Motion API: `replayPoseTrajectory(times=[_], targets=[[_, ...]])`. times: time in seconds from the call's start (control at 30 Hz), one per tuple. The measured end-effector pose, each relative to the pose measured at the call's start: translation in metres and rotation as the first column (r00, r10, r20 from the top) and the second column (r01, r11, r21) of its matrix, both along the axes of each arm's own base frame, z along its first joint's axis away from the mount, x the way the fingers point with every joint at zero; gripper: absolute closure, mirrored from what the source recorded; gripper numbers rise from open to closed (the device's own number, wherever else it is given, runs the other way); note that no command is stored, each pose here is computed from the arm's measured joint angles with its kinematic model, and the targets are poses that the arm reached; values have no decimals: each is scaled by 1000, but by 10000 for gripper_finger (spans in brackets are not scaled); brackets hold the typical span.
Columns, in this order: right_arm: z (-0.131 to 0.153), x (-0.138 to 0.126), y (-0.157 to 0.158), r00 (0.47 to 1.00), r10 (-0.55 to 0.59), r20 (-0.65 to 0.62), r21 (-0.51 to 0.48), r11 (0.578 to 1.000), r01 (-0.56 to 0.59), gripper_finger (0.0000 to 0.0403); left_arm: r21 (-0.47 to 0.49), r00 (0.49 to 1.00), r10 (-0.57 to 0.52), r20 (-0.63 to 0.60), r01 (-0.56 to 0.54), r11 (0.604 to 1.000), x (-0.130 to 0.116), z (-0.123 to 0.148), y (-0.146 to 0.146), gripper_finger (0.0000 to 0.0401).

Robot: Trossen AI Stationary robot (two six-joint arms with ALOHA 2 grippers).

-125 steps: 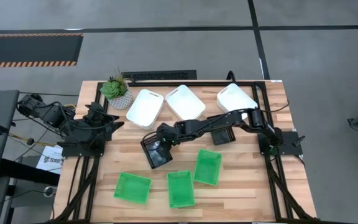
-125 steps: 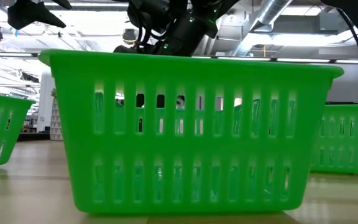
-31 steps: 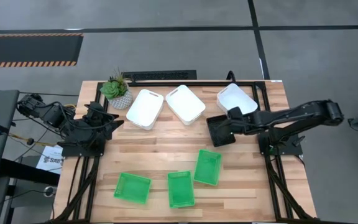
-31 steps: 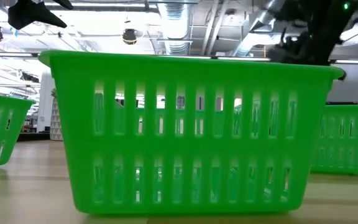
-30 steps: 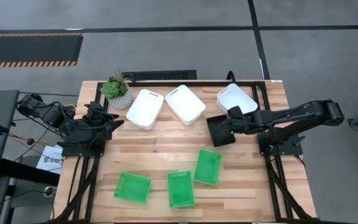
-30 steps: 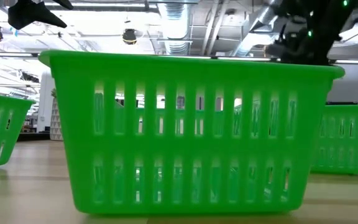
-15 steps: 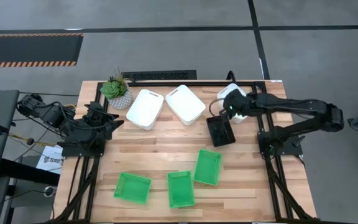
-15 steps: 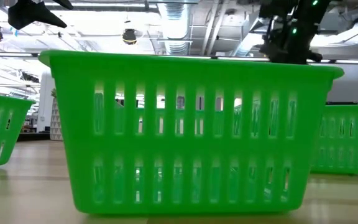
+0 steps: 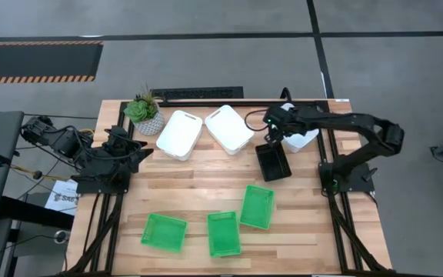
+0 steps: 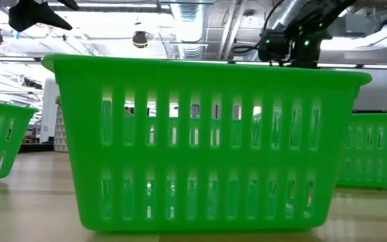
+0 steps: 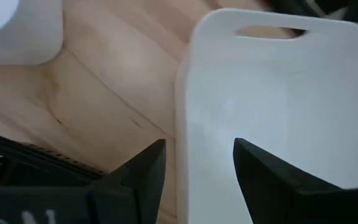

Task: Stack baskets by color
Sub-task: Stack the right white bin on the center white bin

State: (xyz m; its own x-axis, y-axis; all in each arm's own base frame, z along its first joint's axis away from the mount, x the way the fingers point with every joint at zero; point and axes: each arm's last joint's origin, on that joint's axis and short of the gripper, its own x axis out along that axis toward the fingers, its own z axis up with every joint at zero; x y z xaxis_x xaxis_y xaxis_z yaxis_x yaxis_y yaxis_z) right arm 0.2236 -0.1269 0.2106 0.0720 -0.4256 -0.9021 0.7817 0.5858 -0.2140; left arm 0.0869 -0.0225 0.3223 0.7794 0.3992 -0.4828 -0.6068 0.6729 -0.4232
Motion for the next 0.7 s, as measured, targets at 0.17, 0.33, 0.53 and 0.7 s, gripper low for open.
replayPoseTrajectory(times=[0.17, 0.33, 0.53, 0.7], targets=[[-24, 8, -9, 997, 28, -79, 46, 999, -24, 195, -2, 1000, -1, 0, 1, 1000, 0, 0, 0, 177], [-44, 9, -20, 989, 15, -148, 84, 996, -2, 196, -6, 1000, -5, -2, 5, 1000, 0, 0, 0, 177], [-51, 7, -25, 986, 11, -166, 120, 993, 9, 241, -5, 1000, -5, -3, 5, 1000, 0, 0, 0, 177], [-51, 3, -25, 982, -19, -187, 141, 989, 46, 361, -1, 1000, -5, -12, 5, 1000, -1, -1, 0, 177]])
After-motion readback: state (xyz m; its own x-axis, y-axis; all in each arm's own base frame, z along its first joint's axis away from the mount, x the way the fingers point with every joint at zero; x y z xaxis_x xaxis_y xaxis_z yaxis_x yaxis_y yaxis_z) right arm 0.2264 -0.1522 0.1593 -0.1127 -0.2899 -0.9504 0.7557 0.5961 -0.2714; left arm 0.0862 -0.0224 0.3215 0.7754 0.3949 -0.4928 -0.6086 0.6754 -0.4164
